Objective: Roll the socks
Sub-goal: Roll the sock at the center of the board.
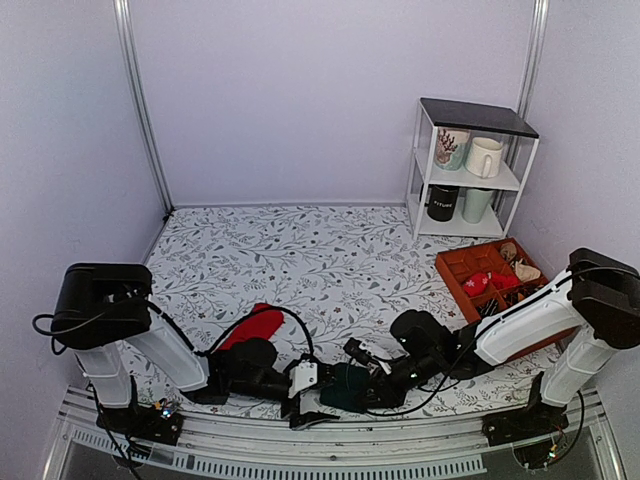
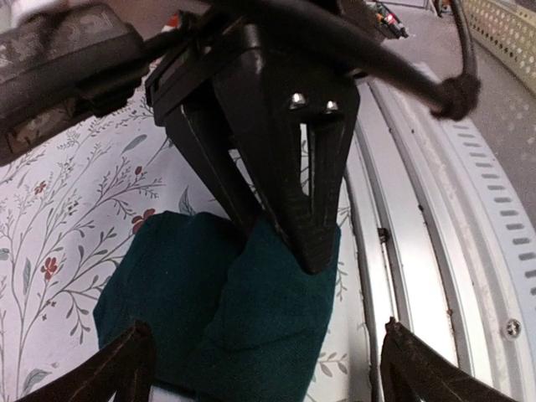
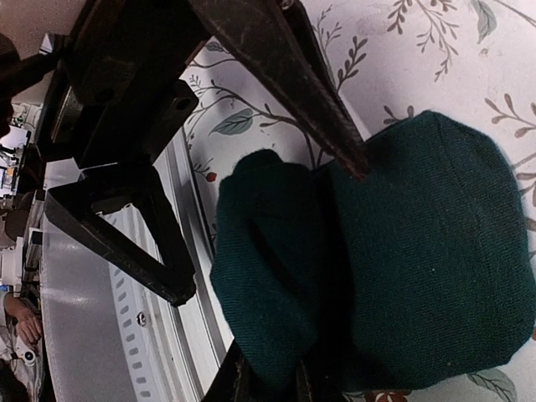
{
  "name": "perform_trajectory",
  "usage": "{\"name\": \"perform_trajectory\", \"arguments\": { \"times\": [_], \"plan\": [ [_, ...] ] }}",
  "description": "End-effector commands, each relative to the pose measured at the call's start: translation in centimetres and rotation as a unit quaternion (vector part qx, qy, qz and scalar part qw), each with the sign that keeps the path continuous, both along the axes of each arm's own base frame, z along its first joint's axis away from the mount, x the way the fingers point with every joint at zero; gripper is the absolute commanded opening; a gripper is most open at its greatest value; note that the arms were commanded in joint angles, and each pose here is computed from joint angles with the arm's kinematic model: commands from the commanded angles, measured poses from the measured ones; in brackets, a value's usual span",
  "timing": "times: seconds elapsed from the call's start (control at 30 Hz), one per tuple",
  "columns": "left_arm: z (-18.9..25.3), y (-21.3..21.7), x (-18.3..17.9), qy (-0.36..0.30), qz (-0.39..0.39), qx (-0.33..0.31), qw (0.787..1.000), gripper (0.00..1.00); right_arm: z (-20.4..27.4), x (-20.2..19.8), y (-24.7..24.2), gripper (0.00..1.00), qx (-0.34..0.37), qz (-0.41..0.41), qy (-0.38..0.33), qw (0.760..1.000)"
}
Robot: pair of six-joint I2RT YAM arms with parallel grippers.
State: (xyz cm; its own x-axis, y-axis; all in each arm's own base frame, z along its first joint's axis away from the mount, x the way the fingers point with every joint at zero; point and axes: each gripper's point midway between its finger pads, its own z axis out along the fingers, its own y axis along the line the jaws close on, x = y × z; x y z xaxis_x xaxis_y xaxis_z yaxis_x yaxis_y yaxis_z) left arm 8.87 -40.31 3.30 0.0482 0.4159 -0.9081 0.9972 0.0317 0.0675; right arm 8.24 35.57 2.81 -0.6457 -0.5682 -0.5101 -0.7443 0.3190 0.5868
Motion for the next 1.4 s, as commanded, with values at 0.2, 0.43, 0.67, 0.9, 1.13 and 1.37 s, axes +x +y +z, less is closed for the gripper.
{"name": "perform_trajectory", "arguments": {
  "times": [0.2,0.43,0.67,0.9,1.13,1.37],
  "plan": [
    [0.0,0.1,0.1,0.0,0.015,-0.008,1.0,0.98,-4.7,-1.9,-3.8,0.14,-0.109,-0.006,0.063,0.992],
    [-0.1,0.1,-0.4,0.002,0.0,0.0,1.0,0.71,-4.7,-1.9,-3.8,0.15,-0.111,-0.008,0.065,0.992],
    [-1.1,-0.2,-0.7,0.026,-0.005,0.011,1.0,0.48,-5.1,-1.9,-3.9,0.14,-0.118,-0.011,0.073,0.99],
    [-2.7,0.8,-0.9,0.105,0.02,0.058,0.993,0.32,-4.2,-1.0,-3.5,0.17,-0.12,-0.016,0.049,0.991],
    [-5.4,3.7,-1.8,0.208,0.071,0.115,0.969,0.3,-3.4,-0.4,-2.7,0.19,-0.111,-0.007,0.029,0.993],
    [-7.3,5.0,-2.8,0.327,0.093,0.152,0.928,0.3,-0.7,1.8,-2.1,0.31,-0.078,-0.029,-0.048,0.995]
  ]
}}
